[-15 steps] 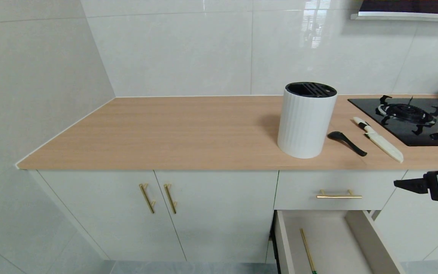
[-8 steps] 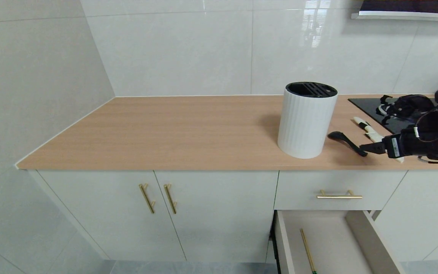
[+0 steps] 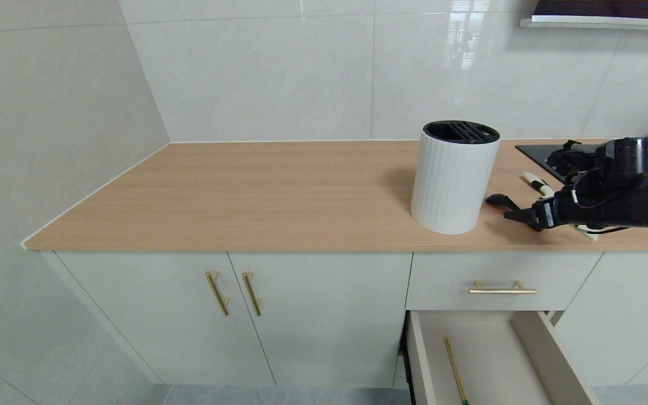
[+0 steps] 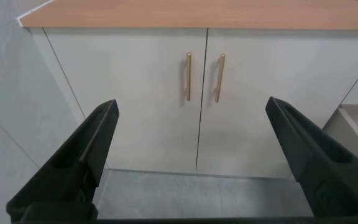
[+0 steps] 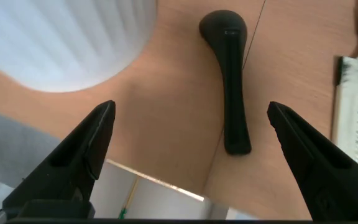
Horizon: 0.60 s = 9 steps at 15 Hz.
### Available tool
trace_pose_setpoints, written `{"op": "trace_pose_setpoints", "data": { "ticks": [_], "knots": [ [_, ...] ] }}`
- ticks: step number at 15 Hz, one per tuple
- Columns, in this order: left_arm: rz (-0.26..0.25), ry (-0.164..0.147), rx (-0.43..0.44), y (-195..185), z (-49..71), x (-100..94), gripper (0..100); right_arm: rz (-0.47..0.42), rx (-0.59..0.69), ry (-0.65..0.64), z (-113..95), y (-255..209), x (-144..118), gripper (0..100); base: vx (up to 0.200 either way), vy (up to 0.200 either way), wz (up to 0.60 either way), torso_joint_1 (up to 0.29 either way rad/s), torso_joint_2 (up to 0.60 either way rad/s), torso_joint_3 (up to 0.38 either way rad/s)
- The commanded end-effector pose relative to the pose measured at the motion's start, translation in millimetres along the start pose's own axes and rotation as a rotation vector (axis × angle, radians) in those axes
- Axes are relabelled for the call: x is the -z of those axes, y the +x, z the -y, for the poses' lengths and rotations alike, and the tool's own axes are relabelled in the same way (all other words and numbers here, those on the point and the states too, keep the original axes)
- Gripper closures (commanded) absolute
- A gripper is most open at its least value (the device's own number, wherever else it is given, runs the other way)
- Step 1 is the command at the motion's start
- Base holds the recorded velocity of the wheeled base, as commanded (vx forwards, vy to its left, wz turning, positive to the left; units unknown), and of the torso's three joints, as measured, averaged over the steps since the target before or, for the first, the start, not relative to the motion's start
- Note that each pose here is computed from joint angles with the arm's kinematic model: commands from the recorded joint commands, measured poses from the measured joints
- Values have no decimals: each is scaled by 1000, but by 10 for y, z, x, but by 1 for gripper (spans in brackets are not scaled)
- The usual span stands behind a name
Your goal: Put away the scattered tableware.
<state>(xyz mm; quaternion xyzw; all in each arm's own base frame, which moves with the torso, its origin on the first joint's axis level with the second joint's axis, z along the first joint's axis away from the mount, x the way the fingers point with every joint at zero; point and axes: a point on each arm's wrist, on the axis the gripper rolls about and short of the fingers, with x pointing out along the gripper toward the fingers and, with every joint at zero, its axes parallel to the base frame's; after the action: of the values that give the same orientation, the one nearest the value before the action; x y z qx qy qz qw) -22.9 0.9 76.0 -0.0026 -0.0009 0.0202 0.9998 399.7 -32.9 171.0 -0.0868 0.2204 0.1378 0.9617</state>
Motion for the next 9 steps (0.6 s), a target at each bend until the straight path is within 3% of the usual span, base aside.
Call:
{"op": "trace_pose_setpoints", "data": {
  "ticks": [1, 9],
  "knots": [
    [-2, -1, -1, 1, 0, 0, 0, -4, 10, 16, 133, 194, 104, 0, 0, 0, 0, 0, 0, 0],
    [-2, -1, -1, 1, 0, 0, 0, -2, 3, 47, 231, 403, 191, 0, 0, 0, 0, 0, 0, 0]
  ]
}}
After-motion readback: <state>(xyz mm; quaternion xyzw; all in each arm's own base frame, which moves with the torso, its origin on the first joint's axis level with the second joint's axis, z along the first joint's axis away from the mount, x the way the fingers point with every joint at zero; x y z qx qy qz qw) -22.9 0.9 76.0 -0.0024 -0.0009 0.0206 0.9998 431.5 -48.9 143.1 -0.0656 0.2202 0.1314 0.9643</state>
